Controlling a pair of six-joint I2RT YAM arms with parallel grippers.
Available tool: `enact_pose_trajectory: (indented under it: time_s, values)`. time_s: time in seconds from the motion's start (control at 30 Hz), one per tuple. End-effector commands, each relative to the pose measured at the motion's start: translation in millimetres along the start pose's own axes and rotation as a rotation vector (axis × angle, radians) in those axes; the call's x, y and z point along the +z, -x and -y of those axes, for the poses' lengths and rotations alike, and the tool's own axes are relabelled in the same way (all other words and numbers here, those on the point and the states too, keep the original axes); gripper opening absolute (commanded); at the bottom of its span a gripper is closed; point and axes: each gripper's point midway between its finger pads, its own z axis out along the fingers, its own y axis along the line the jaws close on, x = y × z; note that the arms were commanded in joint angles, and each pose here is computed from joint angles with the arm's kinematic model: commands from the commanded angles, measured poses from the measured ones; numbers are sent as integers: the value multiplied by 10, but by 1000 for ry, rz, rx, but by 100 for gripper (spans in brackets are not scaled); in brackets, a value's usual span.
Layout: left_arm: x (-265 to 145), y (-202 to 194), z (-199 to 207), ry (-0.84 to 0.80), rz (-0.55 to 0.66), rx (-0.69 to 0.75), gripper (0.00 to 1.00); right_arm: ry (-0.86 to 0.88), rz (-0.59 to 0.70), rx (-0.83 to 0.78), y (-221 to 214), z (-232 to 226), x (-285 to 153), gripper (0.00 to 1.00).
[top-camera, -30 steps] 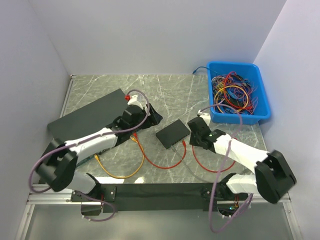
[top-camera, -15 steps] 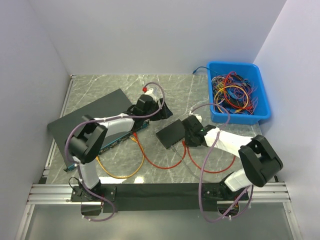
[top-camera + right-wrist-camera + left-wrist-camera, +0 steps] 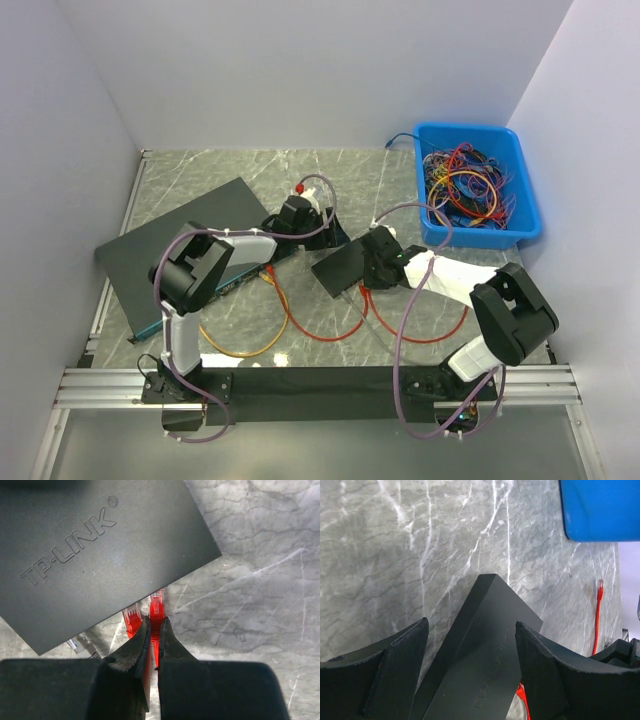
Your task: Insert the plug into the switch port
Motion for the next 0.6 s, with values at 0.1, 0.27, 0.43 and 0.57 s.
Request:
enact_pose_trajectory:
  time_s: [0.1, 0.27, 0.43, 0.57]
  values:
    - [116, 55, 159, -95, -1, 54, 74, 64, 60, -23, 234, -206, -43, 0]
    - [174, -8, 109, -92, -27, 60, 74, 45, 74, -28, 277, -190, -61, 0]
    - [228, -40, 57, -80, -41, 71, 73, 24, 102, -25, 327, -148, -111, 0]
    - [273, -62, 32, -78, -51, 69, 73, 19, 107, -32, 355, -161, -133, 0]
